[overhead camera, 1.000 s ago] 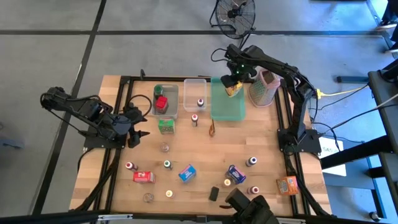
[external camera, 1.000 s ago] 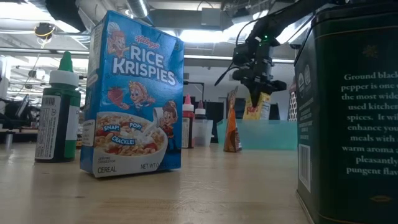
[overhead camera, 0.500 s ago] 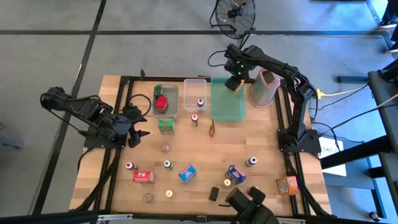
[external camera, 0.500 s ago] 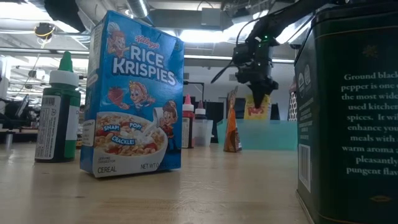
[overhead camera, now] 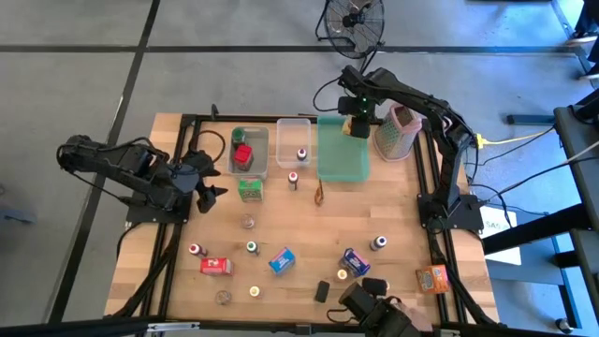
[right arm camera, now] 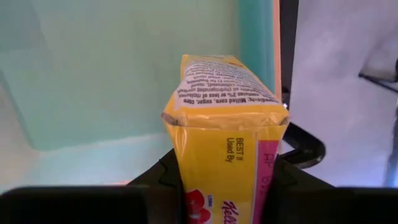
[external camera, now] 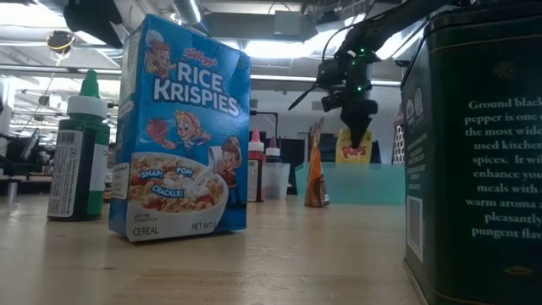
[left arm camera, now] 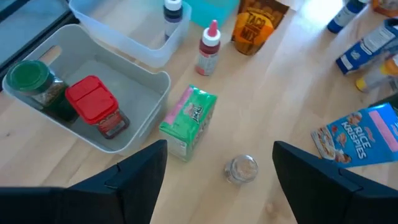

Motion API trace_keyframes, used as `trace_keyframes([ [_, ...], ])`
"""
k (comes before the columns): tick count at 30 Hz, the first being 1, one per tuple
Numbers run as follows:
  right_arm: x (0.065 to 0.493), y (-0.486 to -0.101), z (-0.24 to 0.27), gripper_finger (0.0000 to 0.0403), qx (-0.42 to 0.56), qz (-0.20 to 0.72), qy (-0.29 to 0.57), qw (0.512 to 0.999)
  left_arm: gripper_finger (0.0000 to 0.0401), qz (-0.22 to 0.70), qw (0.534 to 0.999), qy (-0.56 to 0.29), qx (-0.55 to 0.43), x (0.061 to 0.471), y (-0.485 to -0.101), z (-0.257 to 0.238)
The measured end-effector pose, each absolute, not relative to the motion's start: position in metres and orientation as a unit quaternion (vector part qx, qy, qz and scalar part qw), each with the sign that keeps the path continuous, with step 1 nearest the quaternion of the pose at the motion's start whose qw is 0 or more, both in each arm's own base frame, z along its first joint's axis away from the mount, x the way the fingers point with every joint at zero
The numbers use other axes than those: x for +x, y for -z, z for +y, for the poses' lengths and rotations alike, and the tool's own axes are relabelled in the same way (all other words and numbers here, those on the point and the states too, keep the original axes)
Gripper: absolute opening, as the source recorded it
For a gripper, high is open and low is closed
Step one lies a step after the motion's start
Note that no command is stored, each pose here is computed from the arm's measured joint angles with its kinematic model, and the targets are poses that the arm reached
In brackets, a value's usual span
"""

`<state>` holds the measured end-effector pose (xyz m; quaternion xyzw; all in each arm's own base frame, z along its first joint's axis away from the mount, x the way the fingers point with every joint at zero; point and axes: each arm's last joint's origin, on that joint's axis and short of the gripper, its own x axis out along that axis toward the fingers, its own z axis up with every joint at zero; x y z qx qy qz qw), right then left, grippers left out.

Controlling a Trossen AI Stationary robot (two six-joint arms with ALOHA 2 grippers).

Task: Pick & Place Kitchen Items
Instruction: Put the yellow cereal box into the green bin

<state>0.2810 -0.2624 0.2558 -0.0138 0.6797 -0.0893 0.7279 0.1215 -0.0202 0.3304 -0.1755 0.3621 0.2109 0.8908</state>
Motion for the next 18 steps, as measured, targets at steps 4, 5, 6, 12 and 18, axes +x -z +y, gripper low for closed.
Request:
trace_keyframes([
  [4, 0.281, -0.256, -0.262, 0.0113, -0.041, 0.682, 0.064, 0.727, 0.0286, 0.359, 0.888, -0.221, -0.180, 0.121, -0.331, -0.017],
  [5, 0.281, -0.256, -0.262, 0.0113, -0.045, 0.683, 0.060, 0.727, 0.0287, 0.360, 0.889, -0.222, -0.177, 0.122, -0.331, -0.016],
  [6, 0.281, -0.256, -0.262, 0.0113, -0.049, 0.683, 0.056, 0.726, 0.0287, 0.361, 0.889, -0.223, -0.173, 0.122, -0.330, -0.015],
  [12, 0.282, -0.250, -0.263, 0.0113, -0.050, 0.691, 0.042, 0.720, 0.0286, 0.364, 0.889, -0.229, -0.154, 0.122, -0.331, -0.011],
  [18, 0.286, -0.231, -0.265, 0.0113, -0.042, 0.727, 0.041, 0.684, 0.0287, 0.363, 0.890, -0.232, -0.148, 0.123, -0.331, -0.009],
])
